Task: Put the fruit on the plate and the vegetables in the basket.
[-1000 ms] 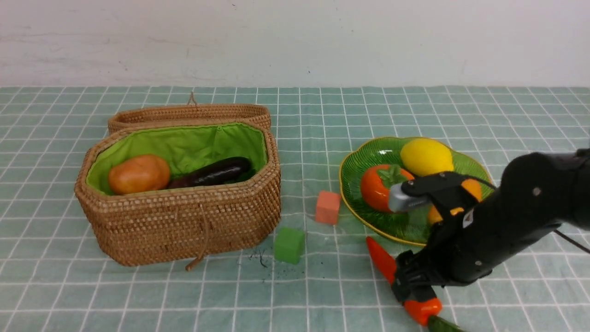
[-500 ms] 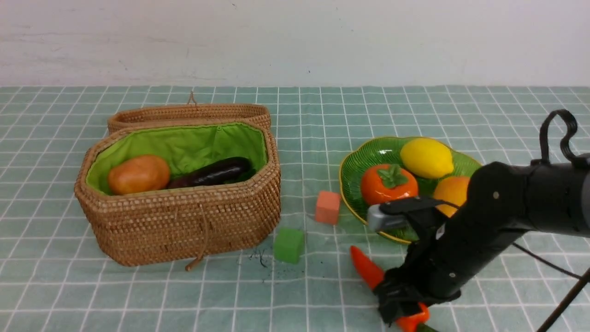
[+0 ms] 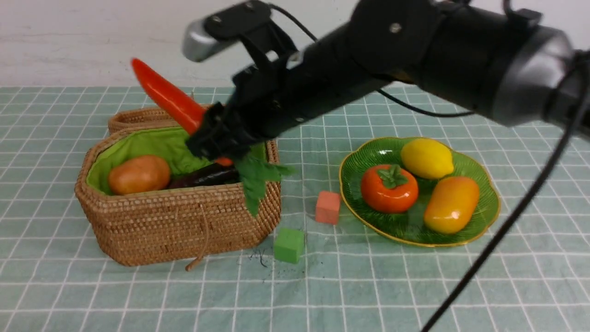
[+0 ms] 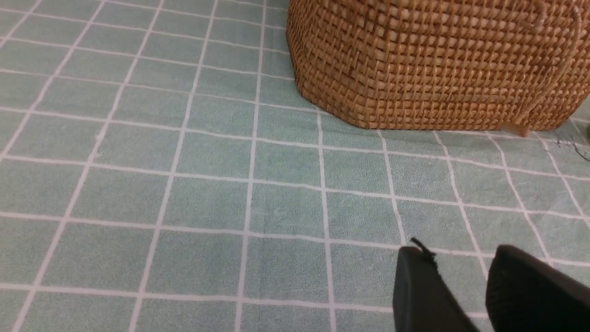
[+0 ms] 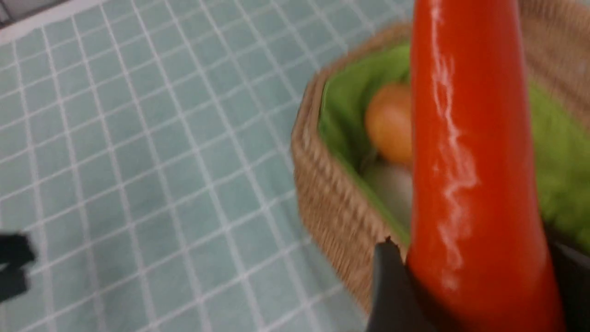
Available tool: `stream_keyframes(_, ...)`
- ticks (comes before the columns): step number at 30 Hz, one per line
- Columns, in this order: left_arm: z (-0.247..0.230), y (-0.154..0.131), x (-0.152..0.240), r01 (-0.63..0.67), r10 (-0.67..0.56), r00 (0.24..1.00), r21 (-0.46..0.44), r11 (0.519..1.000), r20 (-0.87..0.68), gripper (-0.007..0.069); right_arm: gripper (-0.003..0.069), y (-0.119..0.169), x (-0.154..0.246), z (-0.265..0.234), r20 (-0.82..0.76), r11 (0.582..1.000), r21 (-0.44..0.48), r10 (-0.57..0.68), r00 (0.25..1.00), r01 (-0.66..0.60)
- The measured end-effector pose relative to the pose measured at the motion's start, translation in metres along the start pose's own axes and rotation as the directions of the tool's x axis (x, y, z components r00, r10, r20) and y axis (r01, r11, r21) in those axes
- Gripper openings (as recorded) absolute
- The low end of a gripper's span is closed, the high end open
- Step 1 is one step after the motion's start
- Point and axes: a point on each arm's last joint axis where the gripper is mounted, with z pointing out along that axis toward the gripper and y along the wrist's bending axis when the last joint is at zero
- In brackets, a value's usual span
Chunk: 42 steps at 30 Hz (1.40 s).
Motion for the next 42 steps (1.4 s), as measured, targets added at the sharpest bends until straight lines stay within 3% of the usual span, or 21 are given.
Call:
stream_keyframes(6, 0.000, 0.000, 0.000, 0.000, 0.000, 1.000, 0.000, 1.000, 0.000, 0.0224, 0.0374, -0.013, 0.002, 0.051, 0.036, 0.990, 0.109, -0.095, 0.995, 0.090)
stream_keyframes(9, 0.000, 0.000, 0.000, 0.000, 0.000, 1.000, 0.000, 1.000, 0.000, 0.0228, 0.0446, -0.023, 0.017, 0.073, -0.010, 0.983, 0.159, -0.092, 0.996, 0.092)
stream_keyframes(11, 0.000, 0.000, 0.000, 0.000, 0.000, 1.000, 0.000, 1.000, 0.000, 0.0228, 0.0586, -0.028, 0.028, 0.083, -0.049, 0.979, 0.185, -0.083, 0.995, 0.090)
stream_keyframes(14, 0.000, 0.000, 0.000, 0.000, 0.000, 1.000, 0.000, 1.000, 0.000, 0.0228, 0.0666, -0.030, 0.031, 0.085, -0.060, 0.976, 0.206, -0.063, 0.996, 0.074)
stream_keyframes(19, 0.000, 0.000, 0.000, 0.000, 0.000, 1.000, 0.000, 1.000, 0.000, 0.0230, 0.0665, -0.030, 0.027, 0.079, -0.064, 0.976, 0.212, -0.043, 0.997, 0.056)
stream_keyframes(25, 0.000, 0.000, 0.000, 0.000, 0.000, 1.000, 0.000, 1.000, 0.000, 0.0237, 0.0517, -0.018, 0.007, 0.024, -0.218, 0.976, 0.186, -0.068, 0.974, 0.110)
stream_keyframes(26, 0.000, 0.000, 0.000, 0.000, 0.000, 1.000, 0.000, 1.000, 0.000, 0.0237, 0.0445, -0.017, -0.003, -0.007, -0.262, 0.971, 0.205, -0.068, 0.963, 0.124)
stream_keyframes(27, 0.000, 0.000, 0.000, 0.000, 0.000, 1.000, 0.000, 1.000, 0.000, 0.0237, 0.0426, -0.017, -0.003, -0.011, -0.278, 0.971, 0.206, -0.058, 0.959, 0.118)
stream_keyframes(32, 0.000, 0.000, 0.000, 0.000, 0.000, 1.000, 0.000, 1.000, 0.000, 0.0237, 0.0143, -0.029, -0.017, -0.109, -0.349, 0.940, 0.341, 0.139, 0.927, -0.013)
stream_keyframes(35, 0.000, 0.000, 0.000, 0.000, 0.000, 1.000, 0.000, 1.000, 0.000, 0.0237, 0.0005, -0.039, -0.016, -0.155, -0.282, 0.893, 0.429, 0.275, 0.919, -0.135)
stream_keyframes(39, 0.000, 0.000, 0.000, 0.000, 0.000, 1.000, 0.000, 1.000, 0.000, 0.0237, -0.0017, -0.031, 0.000, -0.195, -0.257, 0.860, 0.461, 0.365, 0.895, -0.218)
stream_keyframes(42, 0.000, 0.000, 0.000, 0.000, 0.000, 1.000, 0.000, 1.000, 0.000, 0.0237, -0.0017, -0.023, 0.008, -0.203, -0.268, 0.861, 0.455, 0.376, 0.887, -0.228)
